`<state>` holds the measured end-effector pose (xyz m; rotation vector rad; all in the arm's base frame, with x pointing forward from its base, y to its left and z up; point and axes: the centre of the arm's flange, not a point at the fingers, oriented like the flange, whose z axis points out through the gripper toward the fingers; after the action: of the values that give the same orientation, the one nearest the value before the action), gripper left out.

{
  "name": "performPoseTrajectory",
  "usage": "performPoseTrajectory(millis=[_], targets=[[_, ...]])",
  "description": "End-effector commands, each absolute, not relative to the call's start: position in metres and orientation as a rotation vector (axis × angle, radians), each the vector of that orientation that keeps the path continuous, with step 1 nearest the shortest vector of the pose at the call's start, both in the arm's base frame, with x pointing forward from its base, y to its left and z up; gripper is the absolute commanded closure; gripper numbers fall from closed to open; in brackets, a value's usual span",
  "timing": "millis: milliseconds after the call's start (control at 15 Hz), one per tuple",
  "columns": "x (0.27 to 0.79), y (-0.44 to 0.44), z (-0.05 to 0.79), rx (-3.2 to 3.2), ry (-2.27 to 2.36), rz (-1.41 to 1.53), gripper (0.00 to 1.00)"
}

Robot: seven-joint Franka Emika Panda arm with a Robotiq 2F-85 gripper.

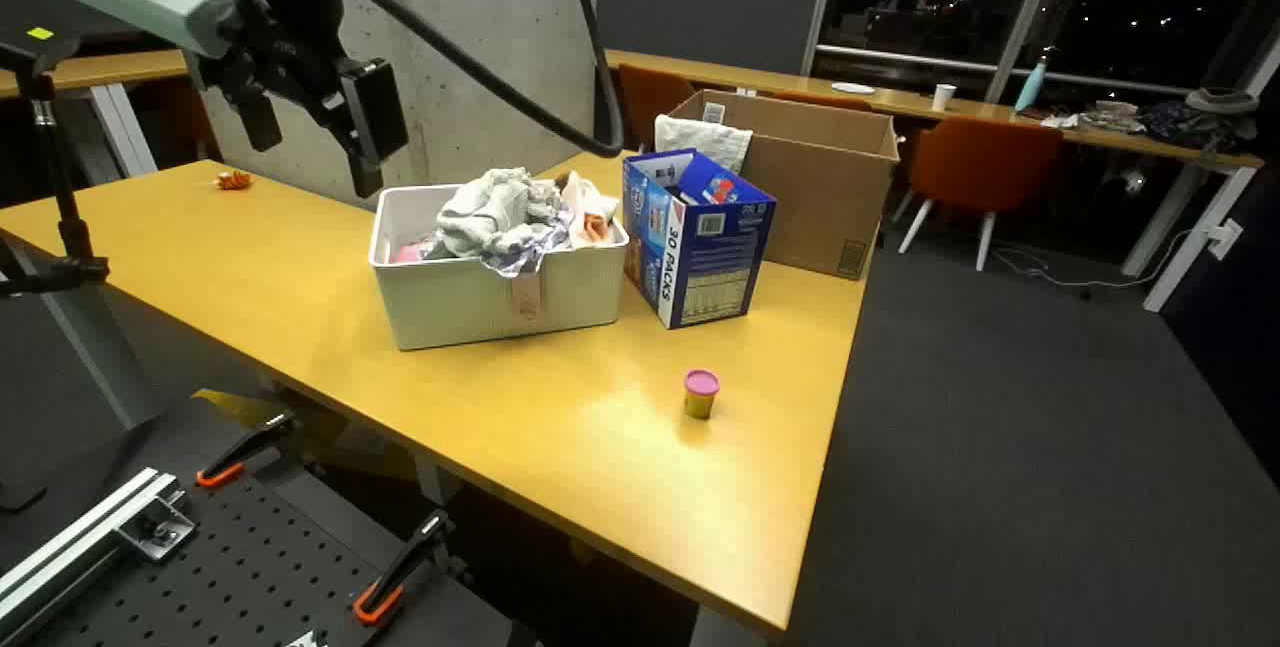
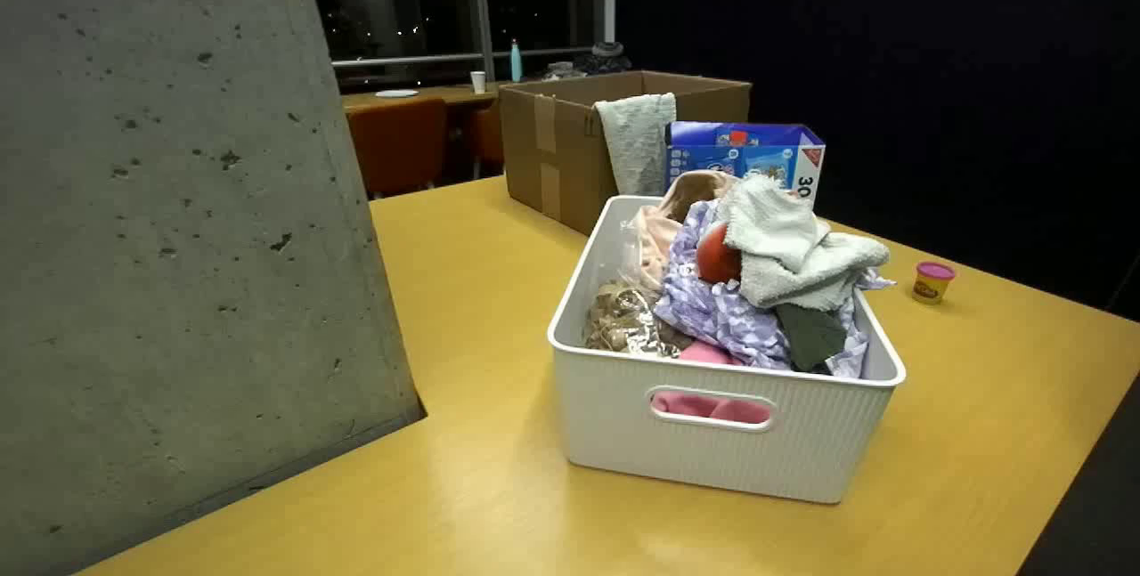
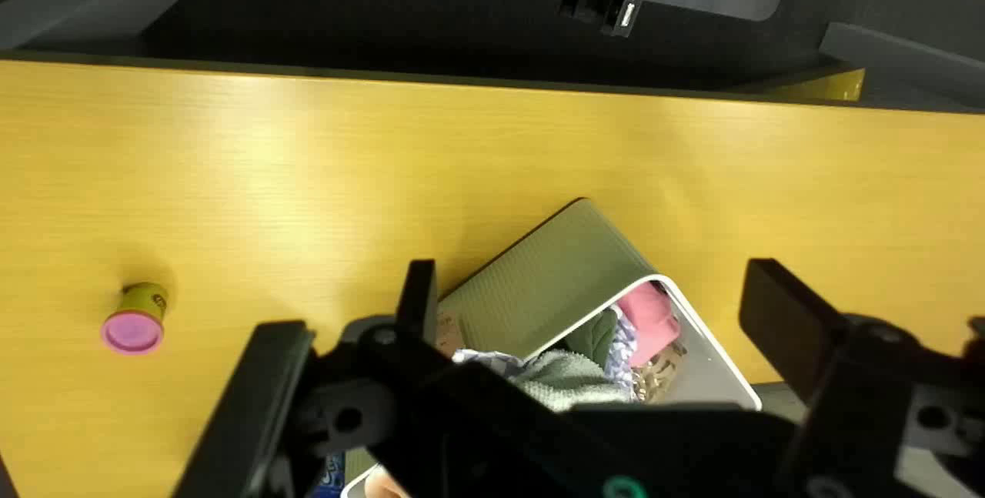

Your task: Put the gray cloth on the jar and put the cloth back in the basket

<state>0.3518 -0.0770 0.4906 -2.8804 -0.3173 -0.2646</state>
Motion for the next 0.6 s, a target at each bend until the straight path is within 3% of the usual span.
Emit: performPoseTrajectory(millis=[0,533], targets=[[0.352,-0.077,0.491,-2.880,-0.317,-0.266,0.00],[0.378,-0.090,0.504,-2.893,-0.349,-0.227,0.00]])
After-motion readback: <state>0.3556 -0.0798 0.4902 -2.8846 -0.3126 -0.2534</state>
